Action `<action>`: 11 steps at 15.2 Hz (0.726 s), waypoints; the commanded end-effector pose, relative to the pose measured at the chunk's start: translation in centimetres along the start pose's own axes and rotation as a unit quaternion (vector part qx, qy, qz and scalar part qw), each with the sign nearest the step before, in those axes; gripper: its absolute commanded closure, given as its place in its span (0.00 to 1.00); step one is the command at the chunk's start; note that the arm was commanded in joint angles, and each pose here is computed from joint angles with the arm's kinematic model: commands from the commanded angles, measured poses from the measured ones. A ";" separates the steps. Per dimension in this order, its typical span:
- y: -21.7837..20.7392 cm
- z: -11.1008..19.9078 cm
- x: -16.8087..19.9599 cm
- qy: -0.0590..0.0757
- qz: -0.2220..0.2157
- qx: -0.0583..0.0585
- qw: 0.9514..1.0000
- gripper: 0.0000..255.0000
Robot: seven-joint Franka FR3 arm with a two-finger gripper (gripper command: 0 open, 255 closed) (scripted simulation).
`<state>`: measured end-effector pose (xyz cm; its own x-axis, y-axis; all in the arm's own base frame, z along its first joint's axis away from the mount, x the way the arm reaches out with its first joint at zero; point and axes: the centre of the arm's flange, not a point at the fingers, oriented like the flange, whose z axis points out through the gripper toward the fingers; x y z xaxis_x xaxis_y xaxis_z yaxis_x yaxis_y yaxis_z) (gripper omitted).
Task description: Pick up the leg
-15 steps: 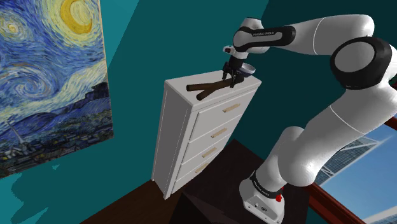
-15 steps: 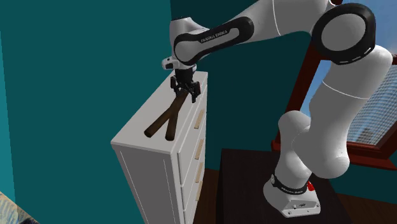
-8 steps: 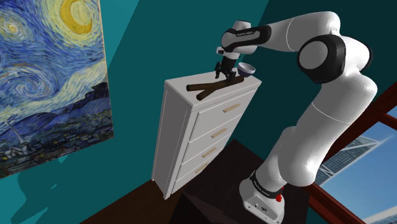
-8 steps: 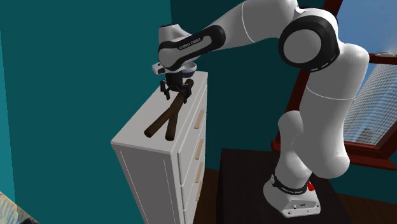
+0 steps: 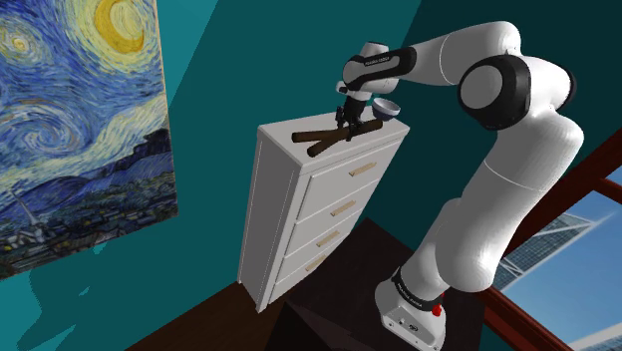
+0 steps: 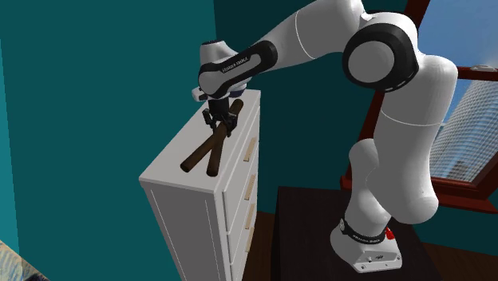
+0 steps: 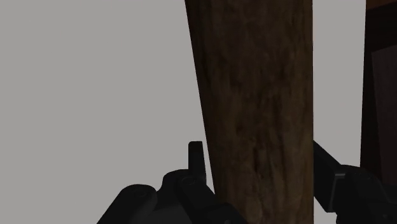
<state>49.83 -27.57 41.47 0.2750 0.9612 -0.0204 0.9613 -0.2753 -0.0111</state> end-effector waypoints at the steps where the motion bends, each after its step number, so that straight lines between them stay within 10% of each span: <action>1: 0.0 0.1 0.0 0.000 0.000 0.000 1.000 1.00; 11: 0.0 -1.6 0.0 0.000 0.000 0.000 1.000 1.00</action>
<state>49.78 -27.54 42.51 0.2749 0.9612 -0.0205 0.9613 -0.2752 -0.0121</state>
